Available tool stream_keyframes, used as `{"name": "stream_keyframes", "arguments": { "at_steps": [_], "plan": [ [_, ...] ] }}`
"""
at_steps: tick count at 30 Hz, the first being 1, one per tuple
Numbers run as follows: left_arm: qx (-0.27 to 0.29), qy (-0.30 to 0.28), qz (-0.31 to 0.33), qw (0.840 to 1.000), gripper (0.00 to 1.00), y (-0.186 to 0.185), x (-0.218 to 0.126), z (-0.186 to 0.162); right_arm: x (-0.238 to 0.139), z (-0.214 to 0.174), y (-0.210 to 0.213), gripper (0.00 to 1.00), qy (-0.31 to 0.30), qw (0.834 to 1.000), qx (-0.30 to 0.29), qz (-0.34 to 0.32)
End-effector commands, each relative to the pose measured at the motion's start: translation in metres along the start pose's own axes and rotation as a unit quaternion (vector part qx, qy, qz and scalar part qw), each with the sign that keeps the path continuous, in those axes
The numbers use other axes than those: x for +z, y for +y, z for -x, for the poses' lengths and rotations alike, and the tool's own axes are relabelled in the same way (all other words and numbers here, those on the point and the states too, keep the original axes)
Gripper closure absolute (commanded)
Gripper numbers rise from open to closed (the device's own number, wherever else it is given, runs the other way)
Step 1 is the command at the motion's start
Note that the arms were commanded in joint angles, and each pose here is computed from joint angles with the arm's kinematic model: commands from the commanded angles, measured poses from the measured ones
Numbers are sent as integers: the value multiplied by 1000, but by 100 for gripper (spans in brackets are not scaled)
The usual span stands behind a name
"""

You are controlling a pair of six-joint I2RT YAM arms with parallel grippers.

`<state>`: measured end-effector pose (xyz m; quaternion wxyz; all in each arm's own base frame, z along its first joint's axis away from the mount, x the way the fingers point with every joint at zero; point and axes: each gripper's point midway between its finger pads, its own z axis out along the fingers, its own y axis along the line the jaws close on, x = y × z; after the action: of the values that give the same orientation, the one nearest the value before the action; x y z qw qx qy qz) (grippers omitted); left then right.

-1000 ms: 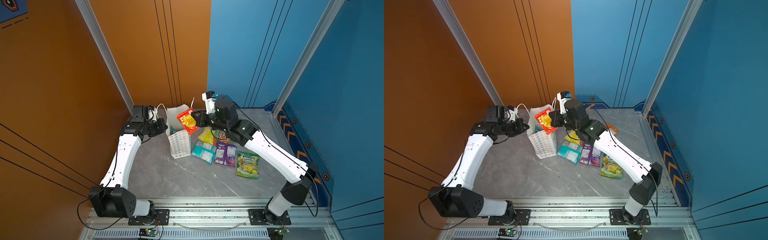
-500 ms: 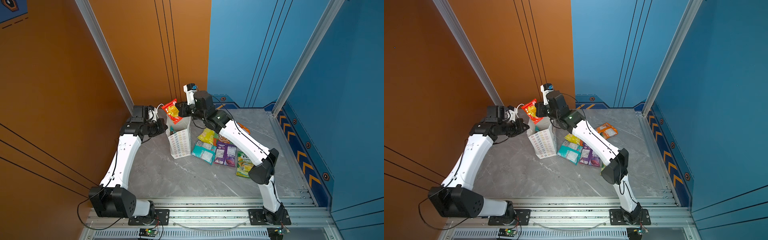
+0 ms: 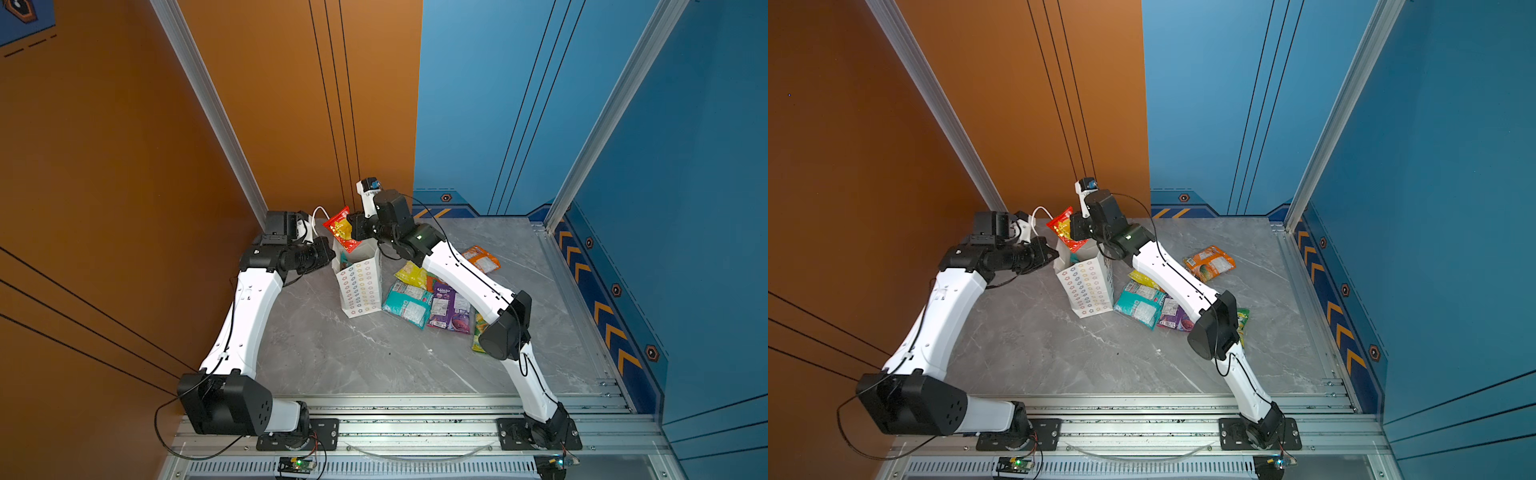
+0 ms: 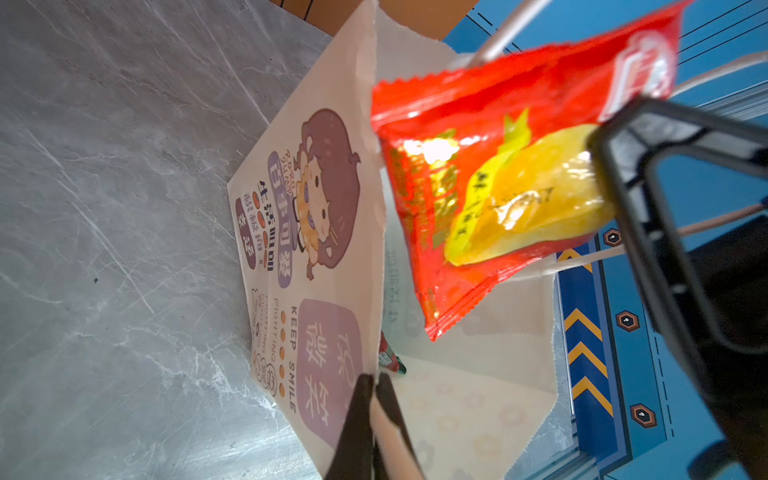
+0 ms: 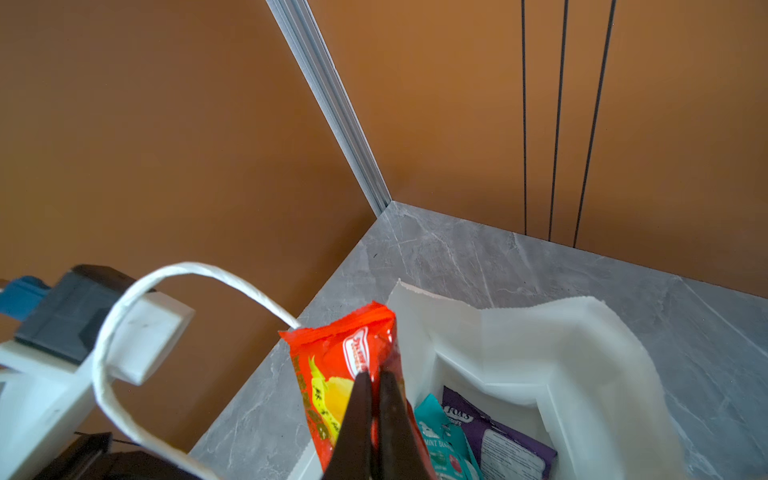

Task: Place the snacks into the paper bag
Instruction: 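Lower the red-yellow packet into the bag and open the right gripper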

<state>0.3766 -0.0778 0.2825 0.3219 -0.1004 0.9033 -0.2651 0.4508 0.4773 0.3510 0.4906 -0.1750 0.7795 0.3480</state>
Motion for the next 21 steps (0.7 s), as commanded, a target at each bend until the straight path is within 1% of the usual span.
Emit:
{"name": "stream_keyframes", "arguments": {
  "at_steps": [1, 6, 11, 12, 15, 21],
  "plan": [
    [-3, -1, -20, 1000, 100, -9, -10, 0, -9, 12, 3, 100, -14, 1000, -22, 1],
    [-3, -3, -19, 1000, 100, -8, -10, 1, -22, 12, 3, 100, -18, 999, -30, -1],
    [-2, -2, -20, 1000, 100, -8, -10, 1, -32, 0, -2, 100, -9, 999, -34, -5],
    [-2, -3, -20, 1000, 100, -8, -11, 2, -40, 5, -1, 100, -16, 999, -37, -3],
    [-3, -3, -19, 1000, 100, -8, -11, 2, -49, 0, -3, 100, -15, 999, -37, -5],
    [-4, -5, -20, 1000, 100, -8, -12, 2, -59, -10, -1, 100, -8, 999, -40, 7]
  ]
}}
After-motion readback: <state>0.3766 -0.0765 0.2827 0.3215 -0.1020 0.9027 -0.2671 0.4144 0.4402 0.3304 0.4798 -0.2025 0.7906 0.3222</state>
